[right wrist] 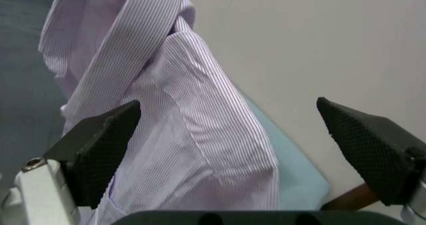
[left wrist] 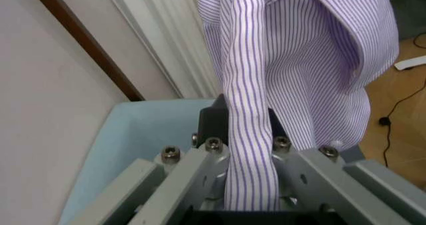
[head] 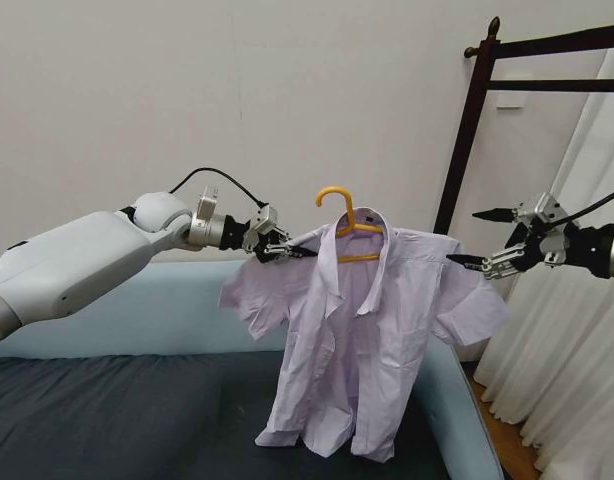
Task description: Pick up the clothes from the sofa and hang them on the clothes hanger.
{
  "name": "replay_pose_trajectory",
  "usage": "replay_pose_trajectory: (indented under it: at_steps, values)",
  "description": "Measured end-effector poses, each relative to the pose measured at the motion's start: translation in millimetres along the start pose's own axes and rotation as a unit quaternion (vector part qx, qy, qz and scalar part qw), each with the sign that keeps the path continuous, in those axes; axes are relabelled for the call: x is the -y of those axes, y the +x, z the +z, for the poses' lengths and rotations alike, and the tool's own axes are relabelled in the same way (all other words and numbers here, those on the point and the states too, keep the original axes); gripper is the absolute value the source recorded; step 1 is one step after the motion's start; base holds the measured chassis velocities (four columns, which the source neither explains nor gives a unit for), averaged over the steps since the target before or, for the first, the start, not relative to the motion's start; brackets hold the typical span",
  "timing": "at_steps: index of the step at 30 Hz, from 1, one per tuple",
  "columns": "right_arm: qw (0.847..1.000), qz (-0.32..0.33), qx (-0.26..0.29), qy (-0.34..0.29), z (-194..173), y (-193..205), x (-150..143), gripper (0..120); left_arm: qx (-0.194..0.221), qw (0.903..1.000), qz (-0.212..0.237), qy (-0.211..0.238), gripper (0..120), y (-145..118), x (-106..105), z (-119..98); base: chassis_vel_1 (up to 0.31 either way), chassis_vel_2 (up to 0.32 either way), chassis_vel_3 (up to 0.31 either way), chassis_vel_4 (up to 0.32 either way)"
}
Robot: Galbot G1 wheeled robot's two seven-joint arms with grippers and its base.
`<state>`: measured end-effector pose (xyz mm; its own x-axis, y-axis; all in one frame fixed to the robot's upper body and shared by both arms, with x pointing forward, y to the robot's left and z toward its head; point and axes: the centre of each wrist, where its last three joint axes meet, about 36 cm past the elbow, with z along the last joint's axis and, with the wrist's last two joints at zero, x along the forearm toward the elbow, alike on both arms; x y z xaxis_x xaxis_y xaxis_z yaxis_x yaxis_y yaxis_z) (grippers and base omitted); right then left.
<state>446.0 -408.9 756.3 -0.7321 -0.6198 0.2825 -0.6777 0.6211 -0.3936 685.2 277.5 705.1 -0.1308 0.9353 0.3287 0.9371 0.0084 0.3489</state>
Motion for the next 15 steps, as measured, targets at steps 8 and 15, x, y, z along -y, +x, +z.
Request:
replay_pose_trajectory:
  at_steps: [8, 15]
  values:
    - [1.000, -0.012, -0.021, 0.006, 11.5, -20.3, -13.8, 100, -0.005, 0.9999, 0.013, -0.004, 1, -8.6, 8.5, 1.1, 0.000, 0.000, 0.000, 0.000]
    - [0.999, -0.024, -0.039, 0.003, 10.7, -26.0, -19.4, 100, -0.005, 0.9995, 0.026, -0.014, 1, -20.6, 9.4, -8.0, 0.000, 0.000, 0.000, 0.000]
